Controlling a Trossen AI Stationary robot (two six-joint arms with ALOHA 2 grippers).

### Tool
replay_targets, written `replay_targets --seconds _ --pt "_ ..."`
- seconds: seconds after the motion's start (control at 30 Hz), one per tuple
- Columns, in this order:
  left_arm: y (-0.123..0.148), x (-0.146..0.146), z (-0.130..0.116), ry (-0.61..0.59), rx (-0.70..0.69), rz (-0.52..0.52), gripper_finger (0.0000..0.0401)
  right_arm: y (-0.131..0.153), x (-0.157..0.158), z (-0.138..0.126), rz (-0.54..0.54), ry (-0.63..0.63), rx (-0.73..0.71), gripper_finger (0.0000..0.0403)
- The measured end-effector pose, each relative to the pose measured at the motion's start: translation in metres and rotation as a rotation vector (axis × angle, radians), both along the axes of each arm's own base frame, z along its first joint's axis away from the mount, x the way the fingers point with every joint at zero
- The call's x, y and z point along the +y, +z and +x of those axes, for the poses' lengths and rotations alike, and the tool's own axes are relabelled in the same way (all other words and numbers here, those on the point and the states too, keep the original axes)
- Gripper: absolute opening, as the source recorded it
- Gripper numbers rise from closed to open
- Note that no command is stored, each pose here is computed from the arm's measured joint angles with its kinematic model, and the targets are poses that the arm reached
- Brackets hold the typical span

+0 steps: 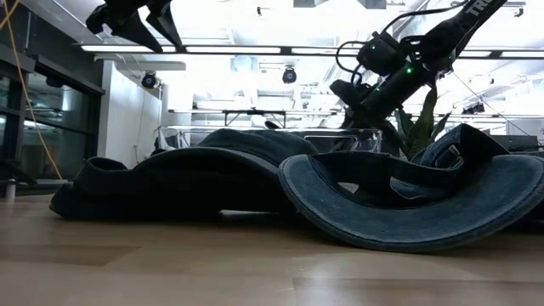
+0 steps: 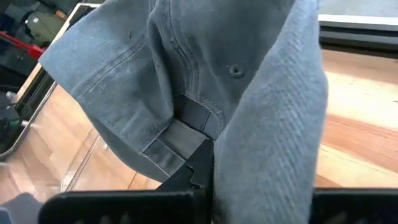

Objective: Pick & Place hat
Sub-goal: Put the left gray cap into the right transparent bin

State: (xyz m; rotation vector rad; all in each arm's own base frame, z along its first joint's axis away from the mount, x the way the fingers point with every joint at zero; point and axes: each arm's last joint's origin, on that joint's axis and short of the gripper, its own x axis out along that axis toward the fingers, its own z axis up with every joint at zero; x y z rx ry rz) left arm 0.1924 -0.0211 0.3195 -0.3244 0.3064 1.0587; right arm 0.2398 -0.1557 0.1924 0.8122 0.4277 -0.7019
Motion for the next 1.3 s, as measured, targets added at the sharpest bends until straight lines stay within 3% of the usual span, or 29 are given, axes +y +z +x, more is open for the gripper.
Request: replay_targets --seconds 0.23,0.77,1.0,1.3 --pt "0.000 0.000 0.000 -0.007 0.014 0.007 0.0211 -0.005 0.002 -0.003 0.014 0.040 0.066 0.0054" --pt "0.000 0.000 0.000 -0.010 0.015 0.004 0.0211 -0.004 0.002 -0.003 0.005 0.077 0.060 0.0187" --pt "0.000 0.000 0.000 -0.018 0.018 -0.008 0.0211 -0.001 -0.008 -0.011 0.040 0.084 0.022 0.0195" --pt "-0.001 0.000 0.000 -0.020 0.019 -0.012 0.0211 0.025 -0.007 -0.031 0.020 0.064 -0.031 0.0195"
